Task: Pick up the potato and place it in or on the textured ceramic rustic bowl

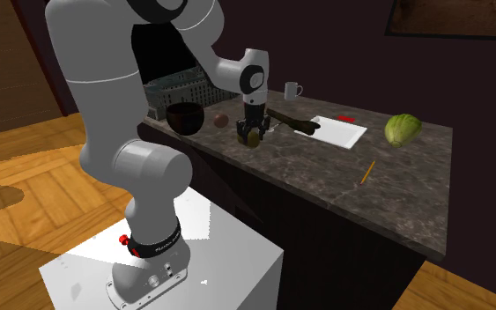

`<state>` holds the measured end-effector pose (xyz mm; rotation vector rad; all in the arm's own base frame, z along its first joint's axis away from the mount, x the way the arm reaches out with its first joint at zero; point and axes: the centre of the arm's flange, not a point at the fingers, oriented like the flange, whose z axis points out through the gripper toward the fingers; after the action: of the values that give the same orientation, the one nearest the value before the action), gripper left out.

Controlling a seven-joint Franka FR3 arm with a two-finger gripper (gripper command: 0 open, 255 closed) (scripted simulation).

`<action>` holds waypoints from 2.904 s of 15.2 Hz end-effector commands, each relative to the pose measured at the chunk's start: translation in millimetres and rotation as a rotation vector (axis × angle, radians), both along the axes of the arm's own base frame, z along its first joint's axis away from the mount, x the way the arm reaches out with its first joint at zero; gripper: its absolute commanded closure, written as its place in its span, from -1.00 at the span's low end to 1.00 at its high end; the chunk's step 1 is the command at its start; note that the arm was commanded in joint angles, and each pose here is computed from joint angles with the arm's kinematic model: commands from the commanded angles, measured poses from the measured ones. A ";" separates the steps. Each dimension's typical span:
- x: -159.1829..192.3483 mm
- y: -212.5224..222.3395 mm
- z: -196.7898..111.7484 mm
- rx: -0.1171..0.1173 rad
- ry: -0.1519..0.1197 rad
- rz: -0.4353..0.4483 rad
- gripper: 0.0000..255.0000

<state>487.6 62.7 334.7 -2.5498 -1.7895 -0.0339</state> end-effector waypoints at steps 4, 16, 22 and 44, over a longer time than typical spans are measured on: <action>-0.4 0.4 23.7 0.000 0.000 0.000 1.00; -0.4 0.4 87.0 0.000 0.000 0.000 1.00; -0.4 0.4 118.7 0.000 0.000 0.000 1.00; -24.1 103.3 191.8 0.000 0.000 0.000 1.00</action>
<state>464.8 151.8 525.5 -2.5478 -1.7920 -0.0328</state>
